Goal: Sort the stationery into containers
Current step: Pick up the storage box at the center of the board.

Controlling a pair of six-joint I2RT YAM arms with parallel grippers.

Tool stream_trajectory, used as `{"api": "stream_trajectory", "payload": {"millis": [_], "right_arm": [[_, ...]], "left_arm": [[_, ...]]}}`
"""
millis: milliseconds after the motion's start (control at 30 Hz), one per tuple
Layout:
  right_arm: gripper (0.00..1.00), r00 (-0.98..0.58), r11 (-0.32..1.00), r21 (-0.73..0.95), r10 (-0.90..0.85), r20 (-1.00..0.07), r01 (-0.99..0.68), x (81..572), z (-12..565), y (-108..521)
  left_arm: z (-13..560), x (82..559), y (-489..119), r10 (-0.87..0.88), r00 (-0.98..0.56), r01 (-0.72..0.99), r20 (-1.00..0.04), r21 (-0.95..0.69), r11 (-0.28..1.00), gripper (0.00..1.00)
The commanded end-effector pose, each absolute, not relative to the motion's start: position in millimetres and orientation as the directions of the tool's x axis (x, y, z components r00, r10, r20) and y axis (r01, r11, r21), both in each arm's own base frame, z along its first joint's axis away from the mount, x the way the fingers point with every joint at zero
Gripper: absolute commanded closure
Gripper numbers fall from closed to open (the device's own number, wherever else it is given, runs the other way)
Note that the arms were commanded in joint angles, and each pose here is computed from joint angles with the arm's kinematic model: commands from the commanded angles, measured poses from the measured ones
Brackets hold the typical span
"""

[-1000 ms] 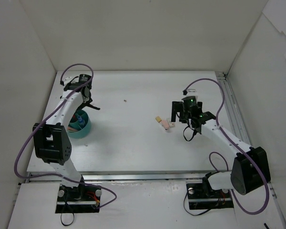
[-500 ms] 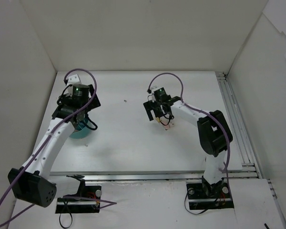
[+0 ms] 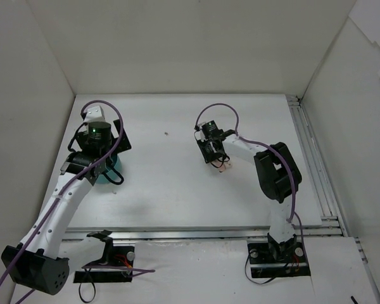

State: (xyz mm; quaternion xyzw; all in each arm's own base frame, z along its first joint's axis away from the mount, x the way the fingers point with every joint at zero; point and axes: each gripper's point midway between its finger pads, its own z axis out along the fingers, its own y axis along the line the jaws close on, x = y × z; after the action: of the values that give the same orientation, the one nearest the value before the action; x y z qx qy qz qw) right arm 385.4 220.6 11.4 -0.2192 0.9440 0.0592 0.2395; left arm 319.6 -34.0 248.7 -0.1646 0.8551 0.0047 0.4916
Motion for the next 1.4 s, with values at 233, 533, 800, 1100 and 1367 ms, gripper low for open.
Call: {"api": "stream_trajectory", "payload": {"millis": [233, 533, 800, 1100, 1367], "right_arm": [[1.0, -0.688, 0.839, 0.038, -0.419, -0.592, -0.543, 386.7, 59.2, 235.1], [0.94, -0.232, 0.45, 0.086, -0.279, -0.932, -0.889, 315.4, 177.8, 292.1], [0.94, -0.136, 0.346, 0.04, -0.258, -0.957, -0.938, 289.7, 210.6, 300.6], [0.94, -0.11, 0.328, 0.01, -0.288, -0.951, -0.945, 288.2, 213.3, 310.1], [0.93, -0.083, 0.373, -0.019, -0.255, -0.963, -0.928, 299.4, 226.4, 313.7]], "left_arm": [[271.0, 338.7, -66.8, -0.275, -0.416, -0.105, -0.867, -0.254, 0.961, 0.0], [259.3, 334.8, -173.0, -0.152, -0.57, 0.431, -0.808, -0.451, 0.782, 0.0], [237.8, 317.0, -241.3, -0.077, -0.717, 0.578, -0.693, -0.652, 0.491, 0.0], [239.1, 317.9, -263.5, -0.075, -0.706, 0.596, -0.704, -0.647, 0.475, 0.0], [229.6, 313.8, -282.6, -0.018, -0.72, 0.604, -0.693, -0.64, 0.475, 0.16]]}}
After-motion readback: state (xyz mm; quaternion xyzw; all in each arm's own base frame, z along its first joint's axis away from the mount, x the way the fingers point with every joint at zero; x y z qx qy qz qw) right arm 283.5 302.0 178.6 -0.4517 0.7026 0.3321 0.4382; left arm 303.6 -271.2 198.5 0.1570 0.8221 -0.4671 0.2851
